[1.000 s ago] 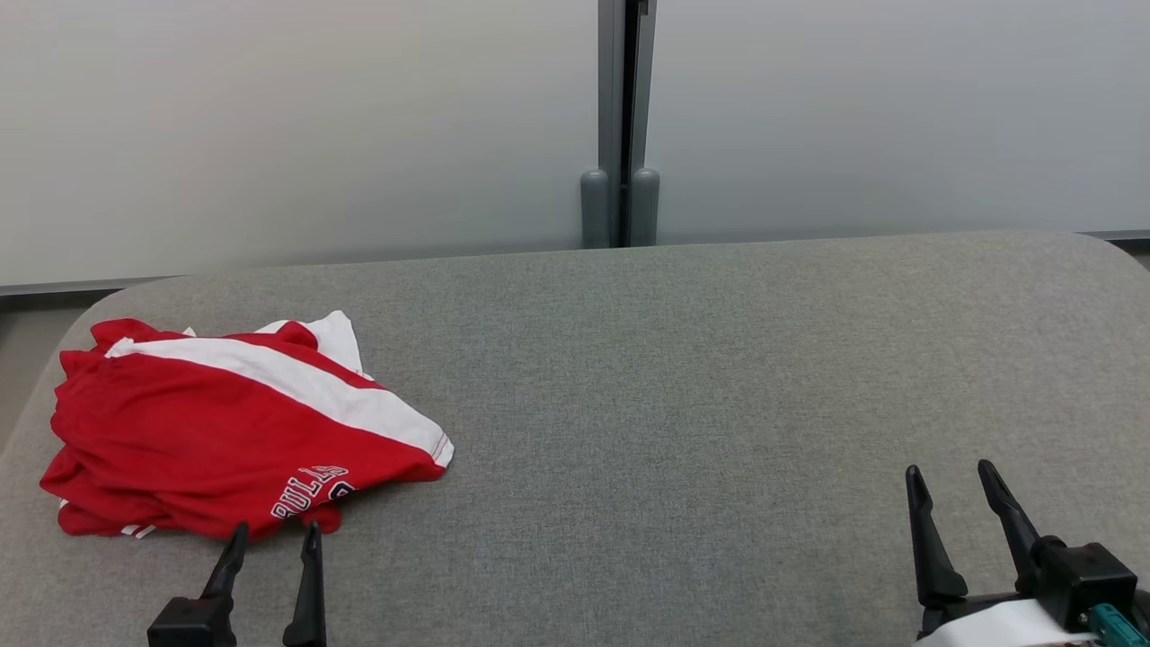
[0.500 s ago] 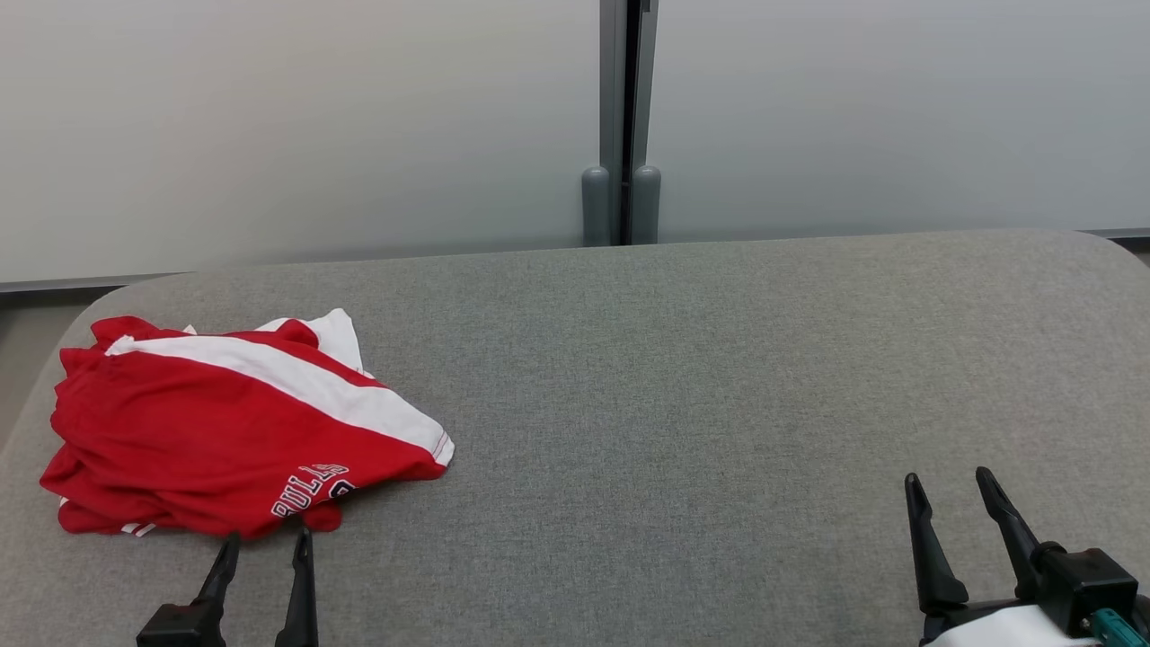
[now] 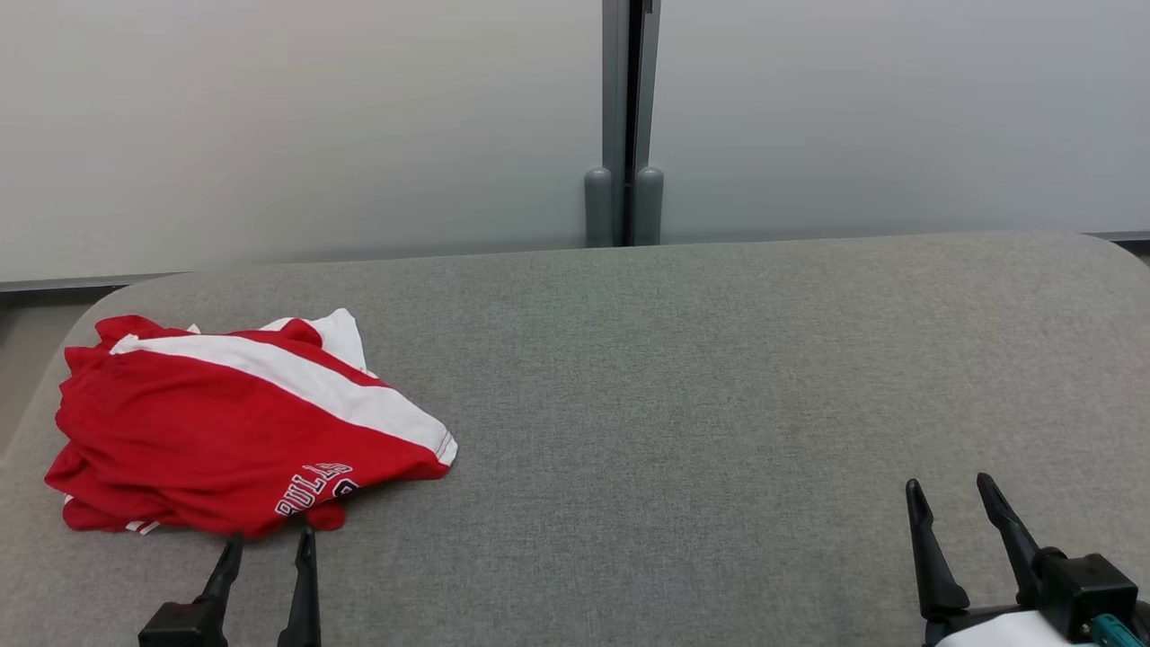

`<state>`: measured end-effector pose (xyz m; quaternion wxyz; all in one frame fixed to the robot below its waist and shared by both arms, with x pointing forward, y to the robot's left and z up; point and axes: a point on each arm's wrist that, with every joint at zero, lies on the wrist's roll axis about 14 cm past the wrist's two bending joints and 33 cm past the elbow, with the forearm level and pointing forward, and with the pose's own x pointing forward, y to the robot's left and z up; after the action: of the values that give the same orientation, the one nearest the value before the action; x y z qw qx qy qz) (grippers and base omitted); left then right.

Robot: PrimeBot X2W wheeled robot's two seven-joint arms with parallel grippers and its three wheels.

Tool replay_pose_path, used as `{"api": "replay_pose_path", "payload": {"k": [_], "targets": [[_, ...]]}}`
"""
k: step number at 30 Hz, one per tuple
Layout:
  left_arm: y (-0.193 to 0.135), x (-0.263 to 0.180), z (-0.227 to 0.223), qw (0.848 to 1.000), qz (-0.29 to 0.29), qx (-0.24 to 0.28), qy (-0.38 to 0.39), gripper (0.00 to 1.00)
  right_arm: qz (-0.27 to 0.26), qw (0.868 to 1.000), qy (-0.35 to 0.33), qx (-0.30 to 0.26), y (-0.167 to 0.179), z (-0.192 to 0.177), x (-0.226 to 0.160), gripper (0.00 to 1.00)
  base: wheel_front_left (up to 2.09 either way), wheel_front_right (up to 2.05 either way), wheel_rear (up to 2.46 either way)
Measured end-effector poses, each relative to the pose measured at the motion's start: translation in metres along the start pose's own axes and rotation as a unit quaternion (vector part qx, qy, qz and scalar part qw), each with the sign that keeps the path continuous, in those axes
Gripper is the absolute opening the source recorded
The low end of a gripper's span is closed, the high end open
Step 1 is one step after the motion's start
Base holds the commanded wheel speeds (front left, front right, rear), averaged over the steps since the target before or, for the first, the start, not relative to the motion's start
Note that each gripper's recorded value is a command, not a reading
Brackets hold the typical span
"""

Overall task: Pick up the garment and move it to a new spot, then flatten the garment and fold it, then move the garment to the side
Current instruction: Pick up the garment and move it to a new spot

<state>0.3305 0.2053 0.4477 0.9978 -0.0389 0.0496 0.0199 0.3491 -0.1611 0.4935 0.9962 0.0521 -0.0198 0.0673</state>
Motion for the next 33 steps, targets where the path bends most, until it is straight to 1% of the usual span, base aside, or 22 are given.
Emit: {"api": "replay_pose_path", "payload": {"k": [5,10,17,20,23,26,29,30,31,33], "targets": [[0.010,-0.006,0.004,1.000,0.019,-0.006,-0.008,1.00,0.022,1.000,0.011,0.007,0.015,-0.007,0.004,1.00,0.00,0.00,0.00],[0.040,-0.029,0.001,0.997,0.072,-0.018,-0.009,1.00,0.072,0.997,0.019,0.012,0.048,-0.012,0.015,1.00,0.00,0.00,0.00],[0.085,-0.084,-0.015,0.986,0.163,-0.035,0.000,1.00,0.164,0.986,0.022,0.015,0.109,-0.013,0.029,1.00,0.00,0.00,0.00],[0.096,-0.102,-0.017,0.981,0.189,-0.039,-0.002,1.00,0.195,0.980,0.021,0.016,0.130,-0.012,0.033,1.00,0.00,0.00,0.00],[0.102,-0.109,-0.015,0.978,0.202,-0.041,-0.009,1.00,0.214,0.976,0.018,0.016,0.144,-0.010,0.036,1.00,0.00,0.00,0.00],[0.100,-0.101,-0.010,0.979,0.196,-0.049,-0.017,1.00,0.220,0.975,0.022,0.018,0.147,-0.013,0.036,1.00,0.00,0.00,0.00],[0.088,-0.075,-0.001,0.984,0.167,-0.056,-0.023,1.00,0.220,0.975,0.024,0.016,0.144,-0.015,0.040,1.00,0.00,0.00,0.00],[0.083,-0.065,0.000,0.985,0.158,-0.066,-0.019,1.00,0.220,0.975,0.024,0.015,0.143,-0.015,0.042,1.00,0.00,0.00,0.00],[0.083,-0.065,0.000,0.985,0.158,-0.066,-0.019,1.00,0.220,0.975,0.024,0.015,0.143,-0.015,0.042,1.00,0.00,0.00,0.00],[0.077,-0.039,0.008,0.987,0.140,-0.078,-0.011,1.00,0.221,0.975,0.021,0.013,0.141,-0.015,0.049,1.00,0.00,0.00,0.00]]}}
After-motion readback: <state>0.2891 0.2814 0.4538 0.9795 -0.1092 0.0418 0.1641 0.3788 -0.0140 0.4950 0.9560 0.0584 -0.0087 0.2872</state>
